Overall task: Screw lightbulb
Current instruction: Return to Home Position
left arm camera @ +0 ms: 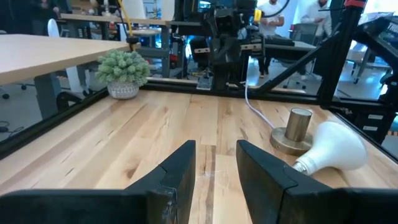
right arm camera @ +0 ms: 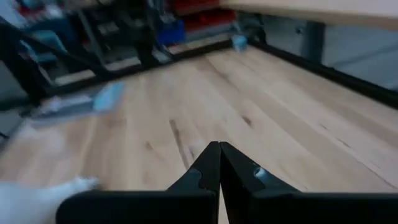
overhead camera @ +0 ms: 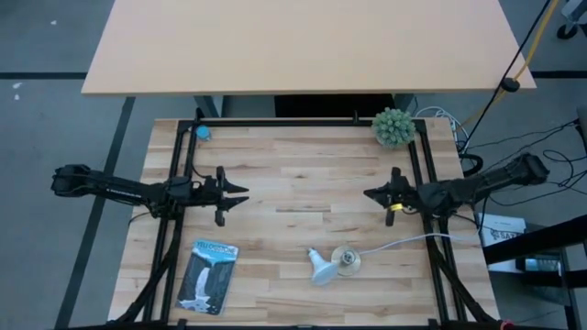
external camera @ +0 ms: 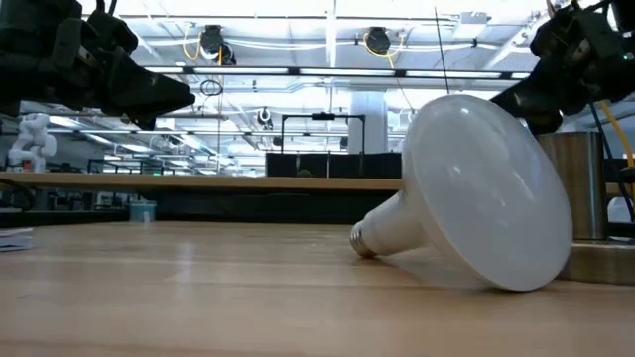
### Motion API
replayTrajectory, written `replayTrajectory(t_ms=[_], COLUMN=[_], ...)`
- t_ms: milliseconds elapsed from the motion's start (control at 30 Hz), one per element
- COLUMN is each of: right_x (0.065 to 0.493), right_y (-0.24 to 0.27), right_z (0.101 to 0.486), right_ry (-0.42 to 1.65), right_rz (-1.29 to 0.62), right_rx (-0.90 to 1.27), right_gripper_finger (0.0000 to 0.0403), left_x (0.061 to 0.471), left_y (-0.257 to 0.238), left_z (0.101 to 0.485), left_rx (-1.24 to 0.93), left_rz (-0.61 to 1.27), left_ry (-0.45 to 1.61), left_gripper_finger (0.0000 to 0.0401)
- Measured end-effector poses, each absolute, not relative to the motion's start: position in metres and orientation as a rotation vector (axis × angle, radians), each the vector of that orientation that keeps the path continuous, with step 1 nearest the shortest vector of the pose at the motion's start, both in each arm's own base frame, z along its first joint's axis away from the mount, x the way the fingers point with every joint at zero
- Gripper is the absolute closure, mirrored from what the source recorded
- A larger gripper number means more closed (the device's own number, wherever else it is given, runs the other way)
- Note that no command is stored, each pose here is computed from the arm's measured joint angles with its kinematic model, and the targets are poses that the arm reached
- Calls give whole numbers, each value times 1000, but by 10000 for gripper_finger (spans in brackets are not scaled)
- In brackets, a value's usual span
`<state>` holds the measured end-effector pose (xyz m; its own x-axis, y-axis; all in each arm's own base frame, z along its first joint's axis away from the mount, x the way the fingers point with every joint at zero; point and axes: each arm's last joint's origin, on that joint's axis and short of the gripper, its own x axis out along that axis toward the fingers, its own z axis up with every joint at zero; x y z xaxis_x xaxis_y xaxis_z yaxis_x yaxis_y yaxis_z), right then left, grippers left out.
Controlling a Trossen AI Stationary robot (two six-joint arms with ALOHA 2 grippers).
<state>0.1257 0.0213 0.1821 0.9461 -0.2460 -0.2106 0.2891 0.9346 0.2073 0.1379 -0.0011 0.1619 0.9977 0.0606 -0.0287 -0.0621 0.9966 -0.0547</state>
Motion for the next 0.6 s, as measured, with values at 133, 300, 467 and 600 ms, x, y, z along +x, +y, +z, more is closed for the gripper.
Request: replayTrajectory(t_ms=[133,300,467,600], right_x=[122,120,119,117], right_y=[16,7,0,0], right_z=[185,188,188,186], right_ry=[106,79,83,114], right_rz=[-193,-164,-102,-29], right_rx=[227,212,215,221], right_gripper_finger=[403,403,403,403], left_x=[138,138,138,138], left_y=[-1,-1,-1,-1], left_z=[162,162,162,162], left_rx=[-55,-55,-55,-56], left_rz=[61,61,61,61], left_ry=[27,27,27,27], left_gripper_finger=[280,280,280,280])
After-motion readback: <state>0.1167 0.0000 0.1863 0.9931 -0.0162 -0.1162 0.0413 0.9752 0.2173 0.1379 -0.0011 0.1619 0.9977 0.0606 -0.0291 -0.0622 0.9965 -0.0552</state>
